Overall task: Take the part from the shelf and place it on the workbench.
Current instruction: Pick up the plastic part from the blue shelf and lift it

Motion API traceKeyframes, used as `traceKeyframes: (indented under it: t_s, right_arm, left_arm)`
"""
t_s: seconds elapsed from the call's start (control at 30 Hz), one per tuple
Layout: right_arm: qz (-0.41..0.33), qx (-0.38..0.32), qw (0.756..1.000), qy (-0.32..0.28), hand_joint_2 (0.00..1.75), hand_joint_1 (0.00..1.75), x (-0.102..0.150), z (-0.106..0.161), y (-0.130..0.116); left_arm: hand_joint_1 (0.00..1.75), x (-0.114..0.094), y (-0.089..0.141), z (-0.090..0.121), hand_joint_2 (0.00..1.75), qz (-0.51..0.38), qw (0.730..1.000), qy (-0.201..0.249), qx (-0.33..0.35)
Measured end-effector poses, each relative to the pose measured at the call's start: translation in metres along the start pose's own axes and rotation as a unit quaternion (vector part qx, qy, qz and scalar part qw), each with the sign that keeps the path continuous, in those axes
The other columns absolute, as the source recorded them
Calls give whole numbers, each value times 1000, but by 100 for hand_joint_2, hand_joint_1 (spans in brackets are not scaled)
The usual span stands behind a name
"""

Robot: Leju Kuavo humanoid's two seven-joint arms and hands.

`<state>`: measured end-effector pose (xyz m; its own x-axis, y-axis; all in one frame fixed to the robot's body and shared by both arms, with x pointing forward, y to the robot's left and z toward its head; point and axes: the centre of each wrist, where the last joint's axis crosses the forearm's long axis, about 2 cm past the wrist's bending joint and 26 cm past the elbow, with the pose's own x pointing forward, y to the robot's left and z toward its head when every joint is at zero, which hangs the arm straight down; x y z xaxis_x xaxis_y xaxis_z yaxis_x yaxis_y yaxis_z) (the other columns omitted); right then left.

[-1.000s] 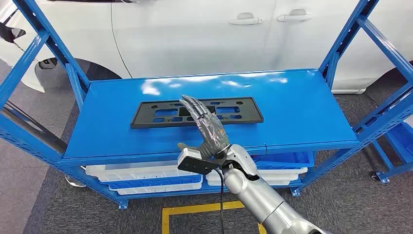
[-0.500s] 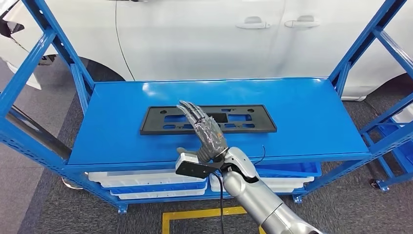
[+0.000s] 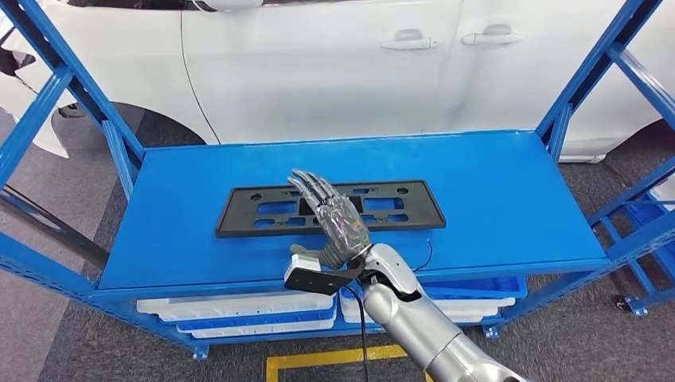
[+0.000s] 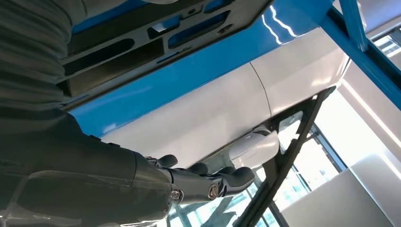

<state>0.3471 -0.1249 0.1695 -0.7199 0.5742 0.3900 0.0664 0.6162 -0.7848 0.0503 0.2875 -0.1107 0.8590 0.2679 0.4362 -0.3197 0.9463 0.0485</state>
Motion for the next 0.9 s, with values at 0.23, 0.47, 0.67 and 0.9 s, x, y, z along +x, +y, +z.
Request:
traceKeyframes:
  t_s: [0.23, 0.47, 0.67, 0.9]
  right_arm:
    - [-1, 6, 1000, 2, 175, 0, 0, 3, 3]
    - [18, 10, 1000, -6, 175, 0, 1, 1, 3]
    - [44, 53, 997, -28, 175, 0, 8, 8, 15]
    - [55, 122, 989, -64, 175, 0, 11, 15, 26]
  left_arm:
    - [0, -2, 3, 0, 0, -1, 1000, 2, 2]
    - [0, -1, 3, 0, 0, -3, 1000, 0, 2]
    - [0, -1, 3, 0, 0, -7, 1000, -8, 0]
    - [0, 0, 4, 0, 0, -2, 1000, -12, 2]
